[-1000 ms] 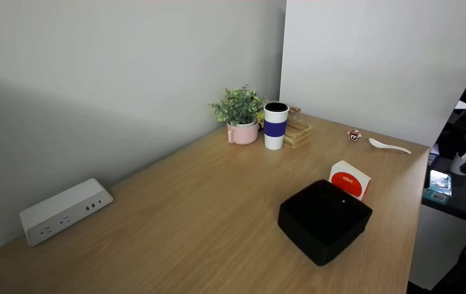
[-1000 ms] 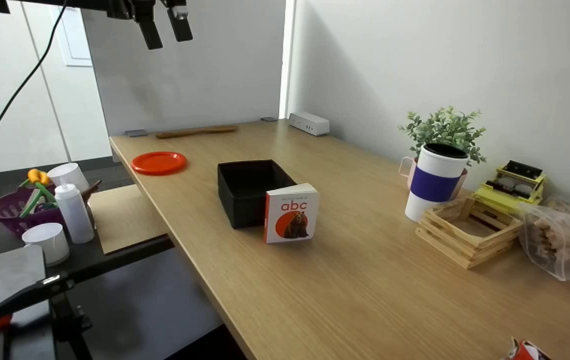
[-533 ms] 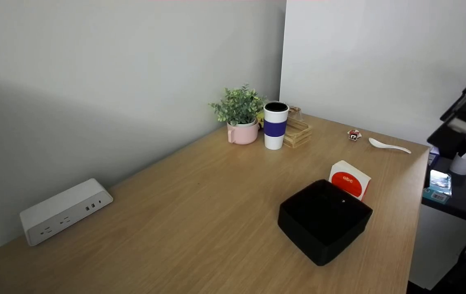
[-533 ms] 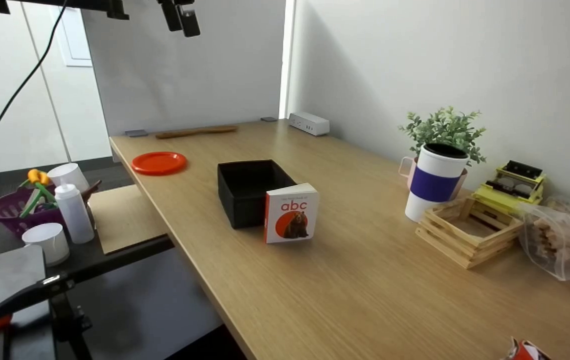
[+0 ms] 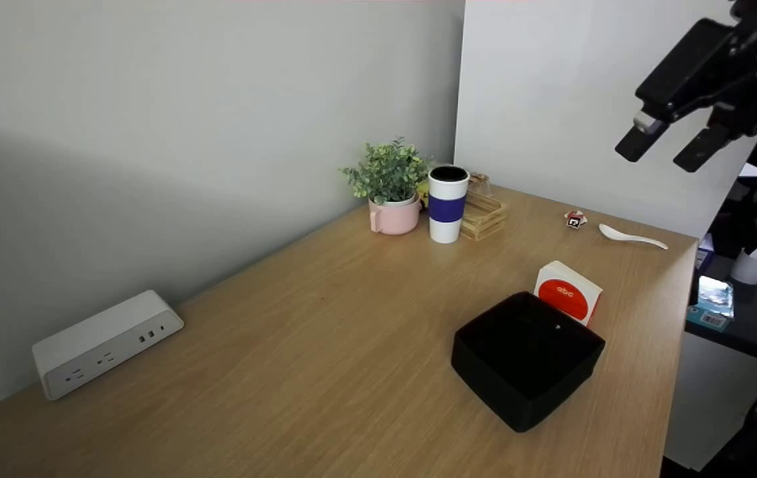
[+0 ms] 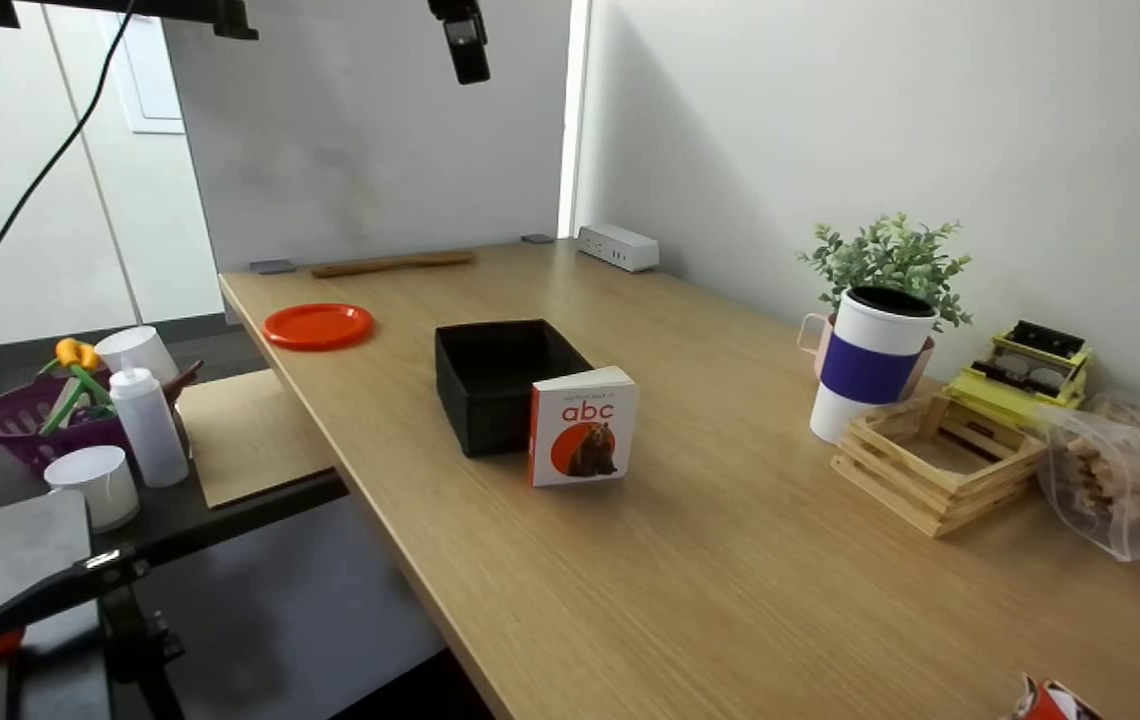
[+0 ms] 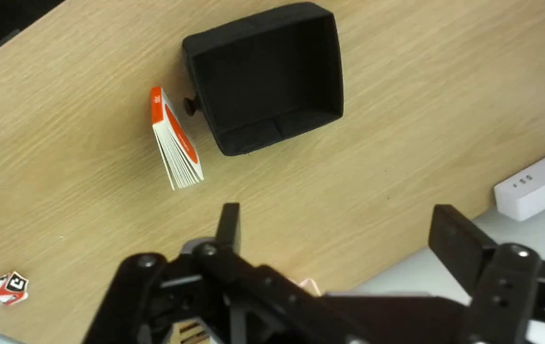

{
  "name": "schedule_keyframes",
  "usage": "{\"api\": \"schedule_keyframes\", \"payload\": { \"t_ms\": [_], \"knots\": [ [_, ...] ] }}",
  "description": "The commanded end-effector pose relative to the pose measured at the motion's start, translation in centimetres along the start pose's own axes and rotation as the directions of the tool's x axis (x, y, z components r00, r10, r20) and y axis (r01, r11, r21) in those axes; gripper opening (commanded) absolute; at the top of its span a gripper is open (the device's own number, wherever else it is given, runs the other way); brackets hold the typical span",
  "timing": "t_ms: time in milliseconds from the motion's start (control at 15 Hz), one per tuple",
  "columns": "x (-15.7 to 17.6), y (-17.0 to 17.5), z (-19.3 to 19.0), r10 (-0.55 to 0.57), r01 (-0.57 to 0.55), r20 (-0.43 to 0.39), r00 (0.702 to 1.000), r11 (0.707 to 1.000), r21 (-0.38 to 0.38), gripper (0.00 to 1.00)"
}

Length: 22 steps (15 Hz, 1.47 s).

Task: Put the book inside the black box

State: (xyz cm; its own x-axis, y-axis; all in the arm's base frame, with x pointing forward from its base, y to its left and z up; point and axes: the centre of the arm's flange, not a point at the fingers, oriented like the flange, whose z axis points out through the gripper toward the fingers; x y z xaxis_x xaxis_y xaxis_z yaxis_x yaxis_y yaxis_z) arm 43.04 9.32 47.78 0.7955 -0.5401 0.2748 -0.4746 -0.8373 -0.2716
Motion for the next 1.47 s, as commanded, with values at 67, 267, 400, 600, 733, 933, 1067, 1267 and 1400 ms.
{"api": "schedule_keyframes", "payload": {
  "t_ms": [67,267,400,600,733,933,1067,1267,1400],
  "knots": [
    [1.9,1.4,1.3,0.108,-0.108,0.002,0.994,0.994,0.033,1.00],
    [2.8,2.0,2.8,0.166,-0.166,0.009,0.986,0.985,0.045,1.00],
    [3.0,1.8,3.0,0.173,-0.173,0.012,0.985,0.984,0.039,1.00],
    [6.0,2.2,4.7,0.195,-0.186,0.069,0.978,0.974,-0.128,1.00],
    [8.0,3.6,6.1,0.181,-0.154,0.105,0.978,0.962,-0.227,1.00],
    [10.8,5.2,8.7,0.145,-0.069,0.196,0.970,0.934,-0.349,1.00],
    [11.8,5.3,10.3,0.112,0.005,0.282,0.953,0.923,-0.384,1.00],
    [10.1,6.4,10.3,0.133,-0.015,0.285,0.949,0.924,-0.381,1.00],
    [10.7,6.1,11.0,0.130,-0.001,0.306,0.943,0.920,-0.391,1.00]
  ]
}}
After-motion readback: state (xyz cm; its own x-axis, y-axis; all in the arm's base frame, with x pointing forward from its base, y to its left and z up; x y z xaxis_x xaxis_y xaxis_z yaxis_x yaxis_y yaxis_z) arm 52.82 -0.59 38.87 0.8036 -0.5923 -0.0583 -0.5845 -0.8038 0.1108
